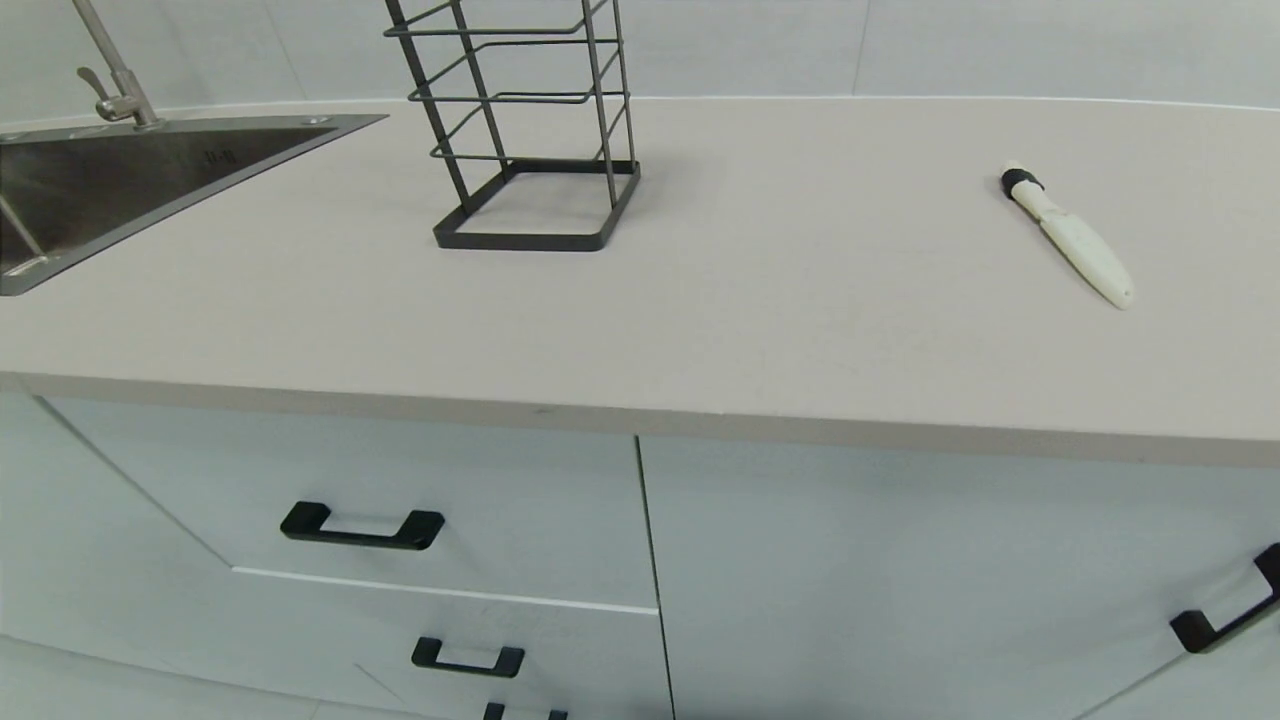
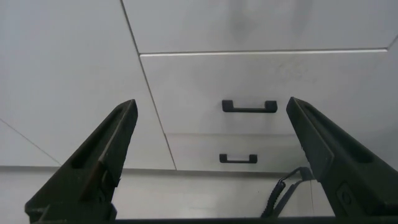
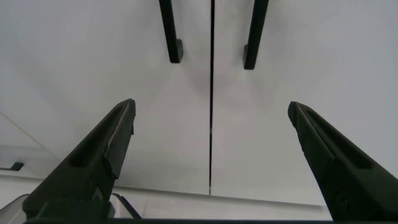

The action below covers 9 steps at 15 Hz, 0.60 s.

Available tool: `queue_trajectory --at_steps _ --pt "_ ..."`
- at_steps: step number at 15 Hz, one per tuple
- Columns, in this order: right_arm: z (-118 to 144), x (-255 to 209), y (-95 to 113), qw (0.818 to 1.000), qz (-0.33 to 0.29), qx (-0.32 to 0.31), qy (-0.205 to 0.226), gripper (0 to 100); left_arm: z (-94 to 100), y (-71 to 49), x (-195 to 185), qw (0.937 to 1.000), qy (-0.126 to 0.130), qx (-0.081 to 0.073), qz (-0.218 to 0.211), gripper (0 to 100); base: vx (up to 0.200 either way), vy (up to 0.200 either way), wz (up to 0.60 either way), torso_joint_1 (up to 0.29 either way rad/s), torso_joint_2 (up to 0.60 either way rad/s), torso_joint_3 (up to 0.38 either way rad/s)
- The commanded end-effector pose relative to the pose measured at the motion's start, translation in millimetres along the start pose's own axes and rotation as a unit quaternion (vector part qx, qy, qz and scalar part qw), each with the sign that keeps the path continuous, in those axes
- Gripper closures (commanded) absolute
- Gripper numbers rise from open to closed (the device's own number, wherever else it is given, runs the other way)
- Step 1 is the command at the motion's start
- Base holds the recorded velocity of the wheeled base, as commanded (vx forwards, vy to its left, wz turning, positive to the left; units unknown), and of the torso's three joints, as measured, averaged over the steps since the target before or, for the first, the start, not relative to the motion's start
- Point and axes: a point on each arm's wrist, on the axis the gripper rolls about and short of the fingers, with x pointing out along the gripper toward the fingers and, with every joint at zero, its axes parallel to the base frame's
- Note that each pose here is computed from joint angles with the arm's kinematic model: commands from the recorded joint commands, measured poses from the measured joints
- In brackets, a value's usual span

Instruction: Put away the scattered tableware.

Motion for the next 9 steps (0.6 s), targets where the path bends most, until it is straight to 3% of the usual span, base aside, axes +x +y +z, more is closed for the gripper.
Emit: queue_trajectory --at_steps 1,9 --pt "0.0 0.1 0.0 1.0 0.0 0.0 0.001 0 0.1 0.0 0.1 1.0 0.0 0.0 0.0 0 0.0 0.0 0.0 0.0 0.0 0.0" --pt "0.0 0.1 0.0 1.0 0.001 0.0 0.001 0 0.1 0.0 0.1 1.0 0.0 -0.001 0.0 0 0.0 0.0 0.0 0.0 0.0 0.0"
